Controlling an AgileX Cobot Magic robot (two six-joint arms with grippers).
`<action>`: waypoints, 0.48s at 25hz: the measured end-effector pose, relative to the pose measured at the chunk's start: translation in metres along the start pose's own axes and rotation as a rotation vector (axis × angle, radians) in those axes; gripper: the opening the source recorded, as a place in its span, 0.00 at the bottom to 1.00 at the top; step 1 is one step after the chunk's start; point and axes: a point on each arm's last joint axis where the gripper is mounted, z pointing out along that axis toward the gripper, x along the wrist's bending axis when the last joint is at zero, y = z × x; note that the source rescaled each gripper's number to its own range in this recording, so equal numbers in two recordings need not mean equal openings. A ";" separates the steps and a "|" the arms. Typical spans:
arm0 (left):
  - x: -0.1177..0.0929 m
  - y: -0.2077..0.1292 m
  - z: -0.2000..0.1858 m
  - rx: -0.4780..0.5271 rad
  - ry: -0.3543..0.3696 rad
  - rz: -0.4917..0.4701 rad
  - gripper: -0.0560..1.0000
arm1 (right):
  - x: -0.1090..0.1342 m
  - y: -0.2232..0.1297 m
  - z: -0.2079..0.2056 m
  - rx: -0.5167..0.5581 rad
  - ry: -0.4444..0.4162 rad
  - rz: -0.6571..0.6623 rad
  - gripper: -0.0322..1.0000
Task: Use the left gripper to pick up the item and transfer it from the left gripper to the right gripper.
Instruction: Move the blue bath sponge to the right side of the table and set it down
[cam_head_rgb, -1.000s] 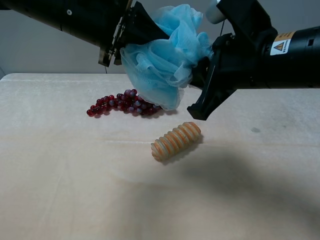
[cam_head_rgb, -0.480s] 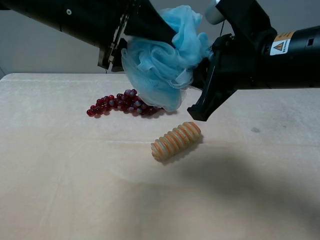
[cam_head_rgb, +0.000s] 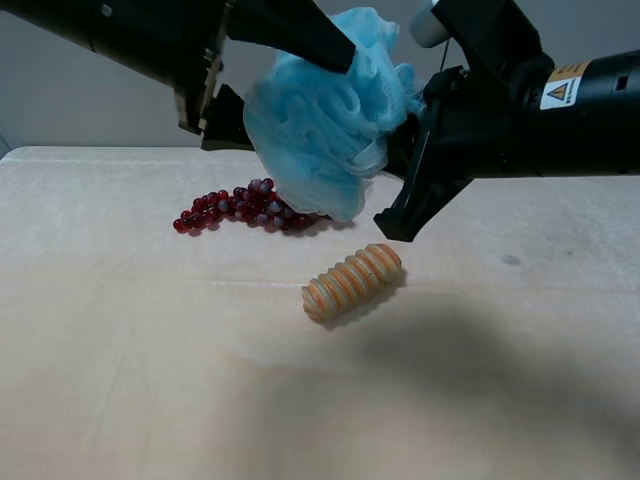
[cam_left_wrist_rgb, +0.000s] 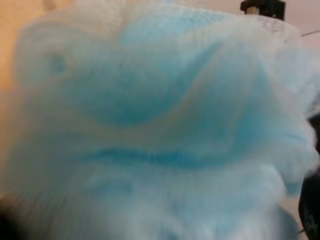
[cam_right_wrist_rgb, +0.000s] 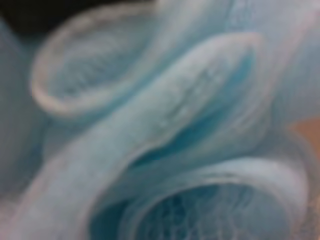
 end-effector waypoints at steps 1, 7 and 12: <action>0.001 0.002 -0.010 -0.018 0.015 0.003 1.00 | 0.000 0.000 0.000 0.000 0.000 0.000 0.03; -0.011 -0.001 -0.088 -0.174 0.151 0.053 1.00 | 0.000 0.000 0.000 0.000 0.000 0.000 0.03; -0.033 -0.025 -0.144 -0.257 0.319 0.130 1.00 | 0.000 0.000 0.000 0.000 0.000 0.000 0.03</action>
